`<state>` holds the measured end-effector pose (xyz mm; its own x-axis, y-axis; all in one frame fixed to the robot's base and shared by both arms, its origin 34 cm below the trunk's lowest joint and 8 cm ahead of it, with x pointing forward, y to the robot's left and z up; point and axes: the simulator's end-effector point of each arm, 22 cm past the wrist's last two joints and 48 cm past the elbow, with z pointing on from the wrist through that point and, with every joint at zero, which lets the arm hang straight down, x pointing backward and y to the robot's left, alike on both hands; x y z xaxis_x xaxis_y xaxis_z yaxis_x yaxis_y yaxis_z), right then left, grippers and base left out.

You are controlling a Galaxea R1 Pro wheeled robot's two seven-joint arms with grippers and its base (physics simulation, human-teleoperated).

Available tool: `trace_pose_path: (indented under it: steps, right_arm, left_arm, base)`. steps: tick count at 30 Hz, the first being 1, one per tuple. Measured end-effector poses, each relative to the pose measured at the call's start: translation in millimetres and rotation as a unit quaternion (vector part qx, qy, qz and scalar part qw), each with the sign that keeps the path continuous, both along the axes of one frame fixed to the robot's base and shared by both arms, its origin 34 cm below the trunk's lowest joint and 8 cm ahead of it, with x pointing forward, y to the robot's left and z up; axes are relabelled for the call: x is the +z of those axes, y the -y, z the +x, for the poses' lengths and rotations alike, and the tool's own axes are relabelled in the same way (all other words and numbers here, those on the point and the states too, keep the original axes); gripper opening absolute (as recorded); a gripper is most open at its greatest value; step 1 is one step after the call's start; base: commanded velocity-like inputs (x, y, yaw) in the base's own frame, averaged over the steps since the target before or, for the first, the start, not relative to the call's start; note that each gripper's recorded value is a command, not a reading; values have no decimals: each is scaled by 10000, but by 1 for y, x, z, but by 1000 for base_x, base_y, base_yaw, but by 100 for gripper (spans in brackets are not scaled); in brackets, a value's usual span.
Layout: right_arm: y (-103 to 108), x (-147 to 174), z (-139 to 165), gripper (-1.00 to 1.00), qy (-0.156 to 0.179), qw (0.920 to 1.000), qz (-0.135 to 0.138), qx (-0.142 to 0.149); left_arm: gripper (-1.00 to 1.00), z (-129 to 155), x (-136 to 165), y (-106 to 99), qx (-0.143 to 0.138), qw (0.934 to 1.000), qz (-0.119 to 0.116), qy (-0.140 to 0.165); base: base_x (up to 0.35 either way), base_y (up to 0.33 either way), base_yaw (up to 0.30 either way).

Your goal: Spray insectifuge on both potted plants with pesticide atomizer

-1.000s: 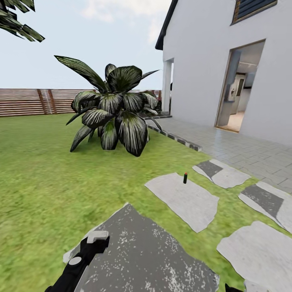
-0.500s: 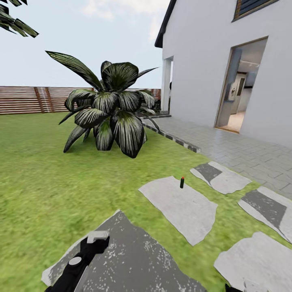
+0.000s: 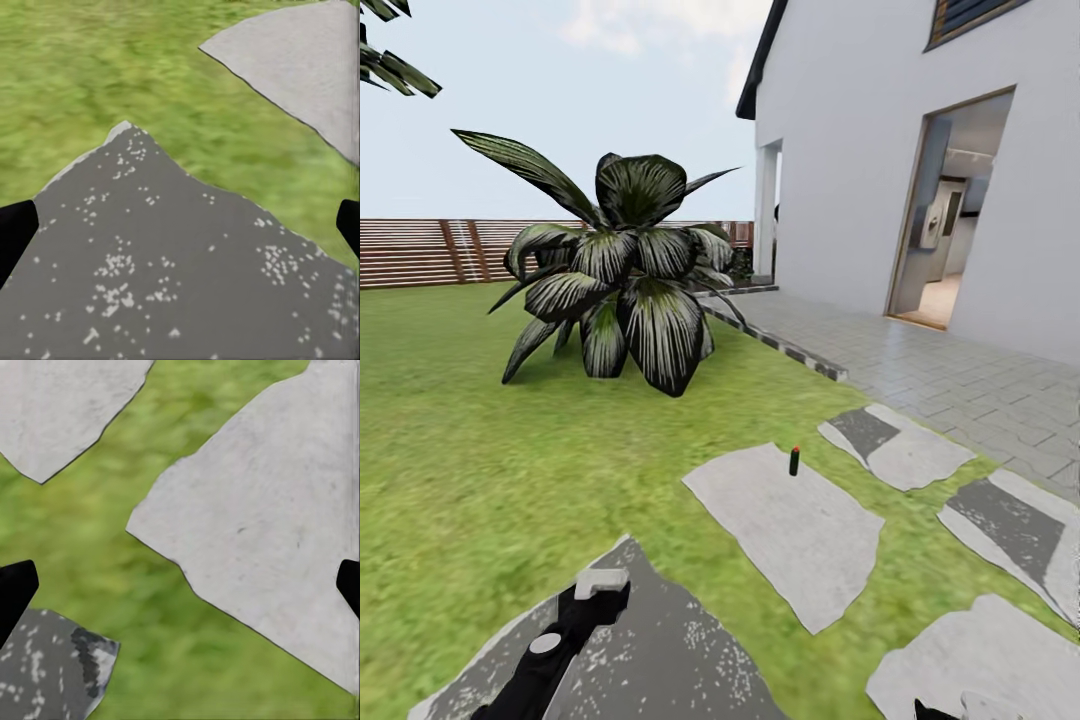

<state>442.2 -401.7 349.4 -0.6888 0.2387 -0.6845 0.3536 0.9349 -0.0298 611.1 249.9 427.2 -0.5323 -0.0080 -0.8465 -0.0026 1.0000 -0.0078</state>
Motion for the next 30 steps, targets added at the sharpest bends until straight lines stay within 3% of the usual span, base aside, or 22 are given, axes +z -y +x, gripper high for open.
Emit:
trace_pose_path:
  steps: [15,30]
  right_arm:
    - [0,0,0,100,-1,10000,-5,-3]
    - [0,0,0,100,-5,10000,-15,3]
  left_arm:
    - [100,0,0,0,0,10000,0,-4]
    - [100,0,0,0,0,10000,1,-2]
  base:
    - [116,-299,22]
    - [176,-290,232]
